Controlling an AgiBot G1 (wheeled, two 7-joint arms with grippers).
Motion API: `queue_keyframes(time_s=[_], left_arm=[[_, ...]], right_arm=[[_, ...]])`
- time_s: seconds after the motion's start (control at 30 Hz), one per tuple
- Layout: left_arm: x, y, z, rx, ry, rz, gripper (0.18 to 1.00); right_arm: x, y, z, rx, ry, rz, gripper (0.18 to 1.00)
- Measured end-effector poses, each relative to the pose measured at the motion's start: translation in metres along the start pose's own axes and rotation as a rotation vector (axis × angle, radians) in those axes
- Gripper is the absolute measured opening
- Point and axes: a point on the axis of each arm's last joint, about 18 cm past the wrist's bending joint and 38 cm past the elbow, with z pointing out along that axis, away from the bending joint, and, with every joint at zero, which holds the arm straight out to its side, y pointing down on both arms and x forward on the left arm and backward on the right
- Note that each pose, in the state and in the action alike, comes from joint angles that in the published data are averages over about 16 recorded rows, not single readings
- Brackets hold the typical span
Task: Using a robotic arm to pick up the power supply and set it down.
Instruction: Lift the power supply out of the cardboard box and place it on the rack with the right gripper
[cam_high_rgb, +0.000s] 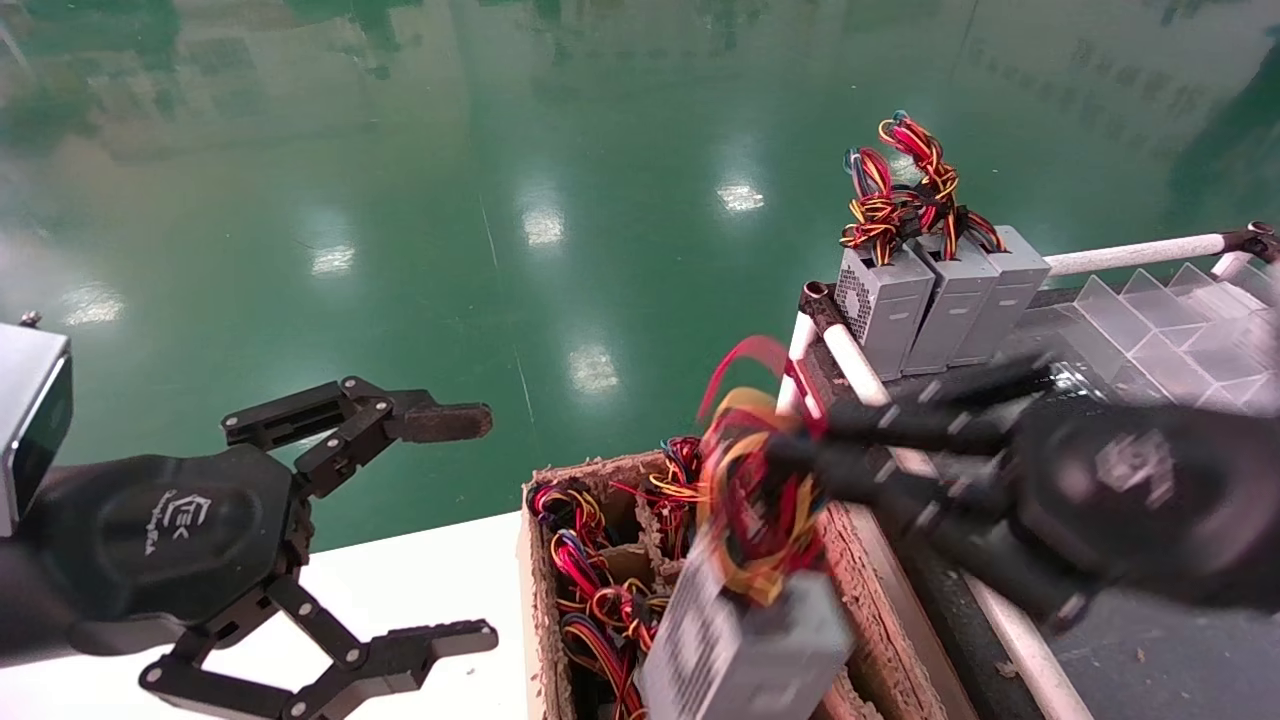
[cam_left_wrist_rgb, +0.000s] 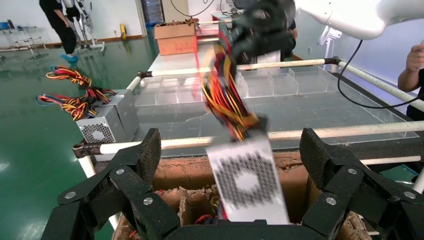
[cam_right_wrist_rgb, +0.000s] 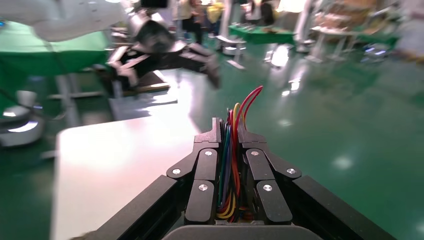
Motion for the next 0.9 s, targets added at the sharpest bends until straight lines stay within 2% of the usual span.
queue_keyframes(time_s=[0.37,0.63,0.9], left_arm=[[0.0,0.0,0.0,0.0,0.0,0.0,1.001],[0.0,0.0,0.0,0.0,0.0,0.0,1.001],[0.0,0.0,0.0,0.0,0.0,0.0,1.001]], right_arm=[[0.039,-0.017,-0.066,-0.077,0.229,-0.126,0.24],[0.058,-0.01,-0.114,-0.179,0.374,-0.166,0.239],[0.064,0.005,-0.146,-0.262,0.447,-0.163,0.237]])
